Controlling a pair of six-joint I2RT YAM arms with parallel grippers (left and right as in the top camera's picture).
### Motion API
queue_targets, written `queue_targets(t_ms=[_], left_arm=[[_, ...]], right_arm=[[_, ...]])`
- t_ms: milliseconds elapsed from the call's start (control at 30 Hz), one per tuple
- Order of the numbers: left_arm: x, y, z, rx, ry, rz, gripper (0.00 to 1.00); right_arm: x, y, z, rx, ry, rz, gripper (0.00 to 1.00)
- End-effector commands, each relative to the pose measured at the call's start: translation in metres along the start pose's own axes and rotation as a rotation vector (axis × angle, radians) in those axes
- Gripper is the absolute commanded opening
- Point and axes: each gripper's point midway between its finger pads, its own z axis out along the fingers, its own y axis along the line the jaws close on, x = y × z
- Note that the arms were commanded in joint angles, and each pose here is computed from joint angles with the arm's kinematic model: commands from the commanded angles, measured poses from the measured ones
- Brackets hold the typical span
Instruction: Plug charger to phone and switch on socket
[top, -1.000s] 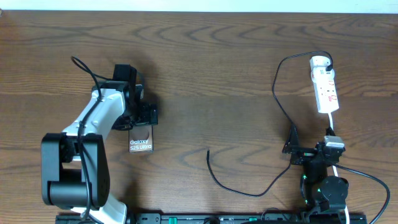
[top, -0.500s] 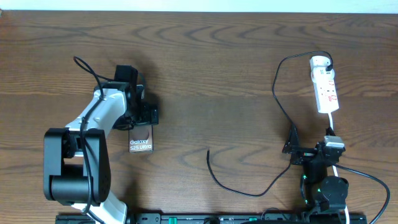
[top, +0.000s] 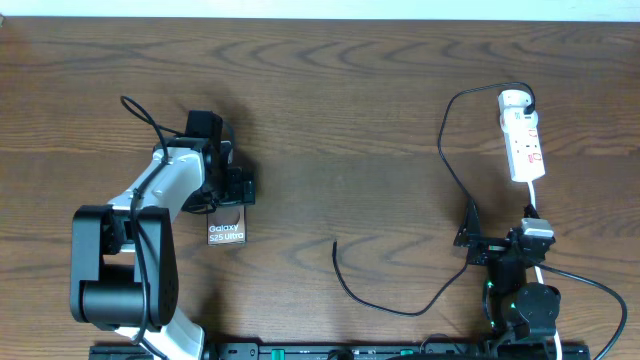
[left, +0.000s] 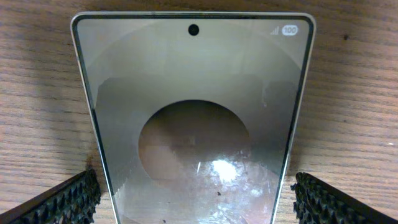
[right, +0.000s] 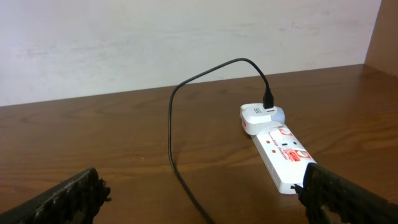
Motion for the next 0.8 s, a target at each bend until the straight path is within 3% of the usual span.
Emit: queue_targets(t_ms=[0,767], left_arm=[[0.0060,0.0123,0.0074,-0.065,0.017,0.013,0.98],[0.0151,0.0091,0.0147,-0.063,0.030,0.027,0.98]], right_arm=[[0.0001,0.0008,-0.0003,-0.003,-0.001,-0.011,0.99],[0.0001,0.0008,-0.0003,-0.003,-0.001,-0.011,0.99]])
